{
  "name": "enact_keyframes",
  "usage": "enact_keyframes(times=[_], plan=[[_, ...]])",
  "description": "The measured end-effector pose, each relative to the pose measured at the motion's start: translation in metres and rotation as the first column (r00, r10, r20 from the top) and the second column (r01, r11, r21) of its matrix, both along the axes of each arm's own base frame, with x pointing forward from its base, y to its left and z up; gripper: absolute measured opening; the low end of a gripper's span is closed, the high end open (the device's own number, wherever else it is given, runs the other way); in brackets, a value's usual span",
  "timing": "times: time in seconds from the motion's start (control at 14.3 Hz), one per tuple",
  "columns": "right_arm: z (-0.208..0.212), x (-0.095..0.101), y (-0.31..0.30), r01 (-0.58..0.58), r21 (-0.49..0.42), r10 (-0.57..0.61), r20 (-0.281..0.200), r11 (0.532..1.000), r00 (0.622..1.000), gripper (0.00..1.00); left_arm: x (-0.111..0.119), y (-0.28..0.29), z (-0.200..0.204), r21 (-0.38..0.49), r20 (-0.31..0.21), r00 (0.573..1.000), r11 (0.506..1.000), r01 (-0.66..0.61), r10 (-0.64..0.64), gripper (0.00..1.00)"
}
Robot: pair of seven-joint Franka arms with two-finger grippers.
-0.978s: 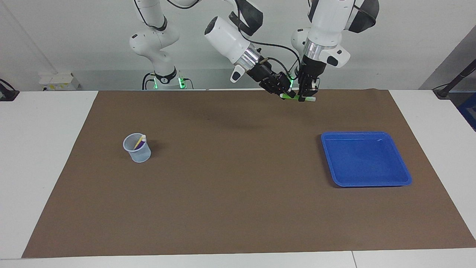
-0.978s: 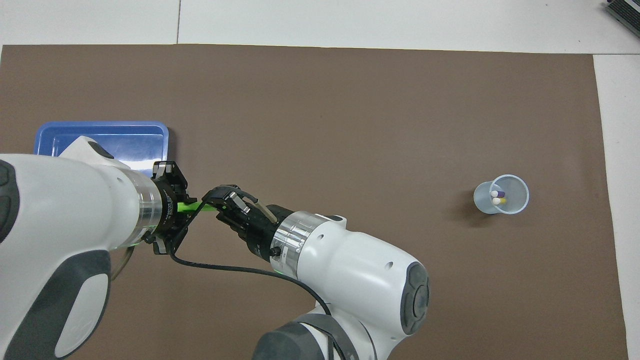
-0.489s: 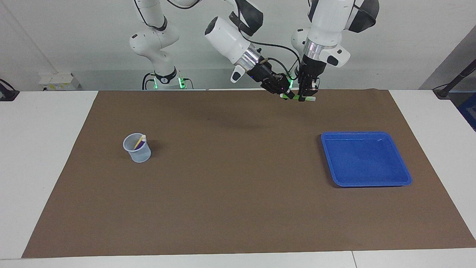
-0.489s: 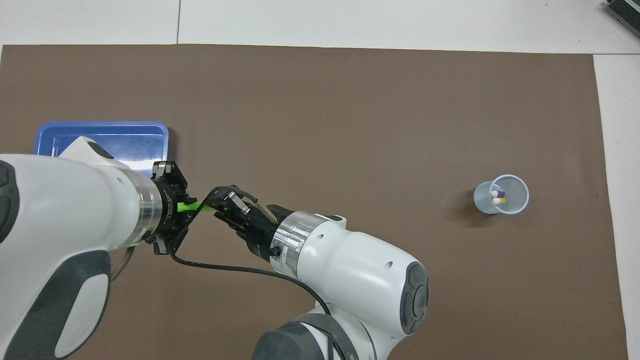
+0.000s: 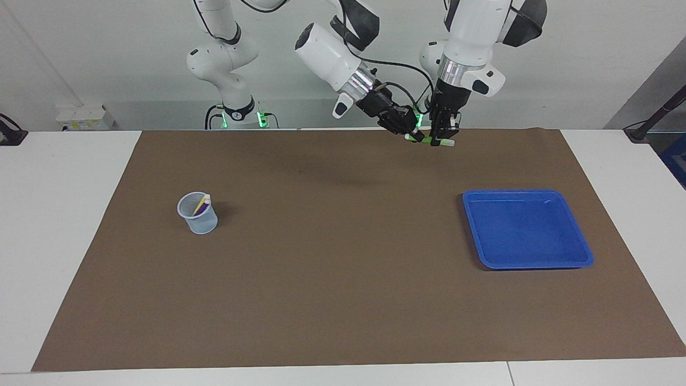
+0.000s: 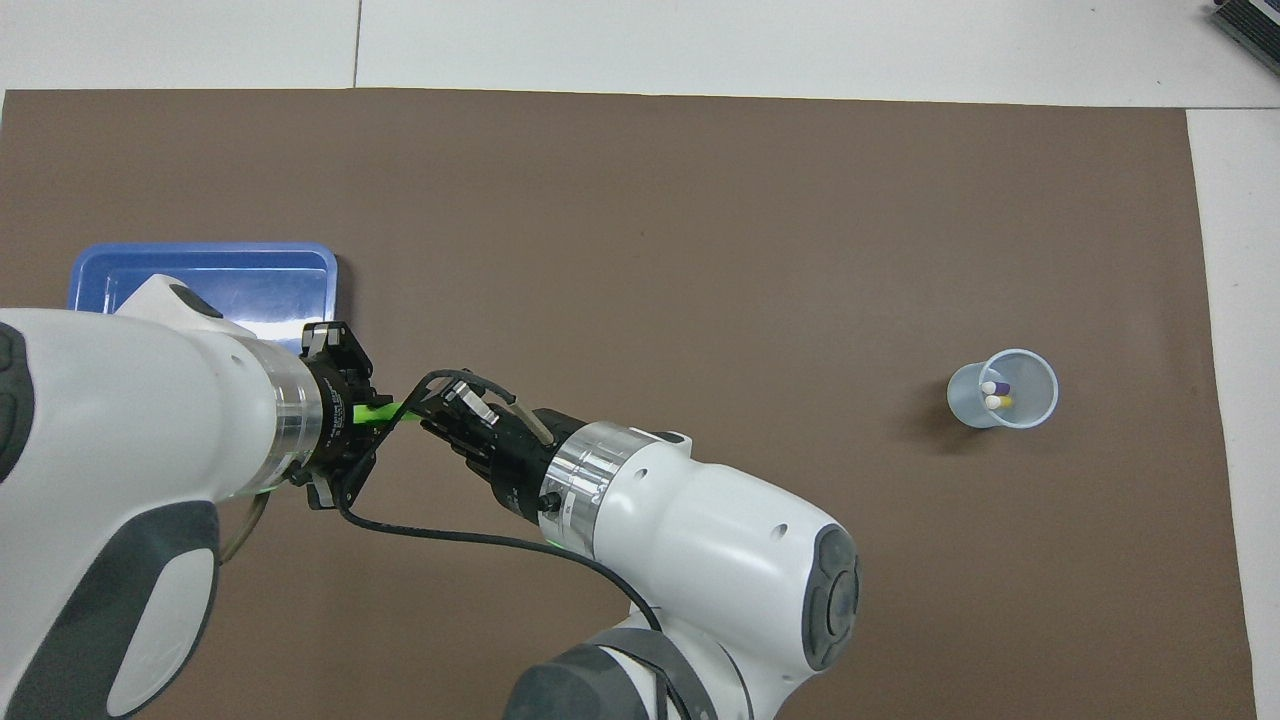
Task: Transfer and insert pens with both arms
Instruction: 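Close the right gripper on the green pen and open the left gripper, then carry the green pen to the white cup while the left gripper withdraws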
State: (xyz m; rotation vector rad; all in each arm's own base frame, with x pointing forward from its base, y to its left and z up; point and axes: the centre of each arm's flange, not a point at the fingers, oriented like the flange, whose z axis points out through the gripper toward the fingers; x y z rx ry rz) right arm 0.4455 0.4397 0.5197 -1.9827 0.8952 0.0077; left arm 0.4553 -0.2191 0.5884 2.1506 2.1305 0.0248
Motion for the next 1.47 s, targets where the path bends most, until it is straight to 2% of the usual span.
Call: enact_keyframes(times=[0.35,0.42,0.7,0.84,0.91,0.98,1.12,1.19,1.33,1.47], plan=[[0.0,0.0,0.0,0.0,0.0,0.0,0.0,1.0,1.0,0.2,0.0,0.0,0.0,0.001,0.001,1.0,1.0,0.006,-0.006,0.17],[0.0,0.0,0.0,0.0,0.001,0.0,0.0,1.0,1.0,0.2,0.0,0.0,0.0,0.002,0.001,1.0,1.0,0.016,-0.016,0.22],[-0.001,0.0,0.0,-0.023,-0.011,0.023,0.006,1.0,1.0,0.19,-0.004,-0.002,0.004,0.003,0.01,0.999,1.0,0.03,-0.03,0.66],[-0.008,0.005,-0.005,-0.113,-0.058,0.115,0.025,0.992,0.993,0.19,-0.005,-0.002,0.006,0.003,0.014,0.999,1.0,0.031,-0.031,0.7],[-0.013,0.013,-0.014,-0.168,-0.089,0.172,0.037,0.982,0.984,0.19,-0.005,-0.002,0.006,0.003,0.014,0.999,0.999,0.032,-0.032,0.78],[-0.017,0.023,-0.027,-0.228,-0.123,0.235,0.051,0.966,0.971,0.19,-0.005,-0.002,0.006,0.004,0.015,0.999,0.999,0.037,-0.037,0.81],[-0.024,0.044,-0.06,-0.345,-0.213,0.366,0.069,0.914,0.928,0.19,-0.003,0.002,0.006,0.011,0.02,0.995,0.995,0.094,-0.095,0.8],[-0.027,0.052,-0.076,-0.412,-0.285,0.446,0.065,0.866,0.893,0.19,-0.001,0.007,0.007,0.017,0.024,0.989,0.989,0.144,-0.145,0.8],[-0.031,0.058,-0.1,-0.523,-0.414,0.586,0.034,0.745,0.809,0.19,0.007,0.026,0.008,0.029,0.031,0.967,0.967,0.252,-0.253,0.8],[-0.033,0.058,-0.124,-0.615,-0.519,0.71,-0.021,0.594,0.704,0.19,0.017,0.053,0.008,0.043,0.038,0.926,0.927,0.373,-0.374,0.8]])
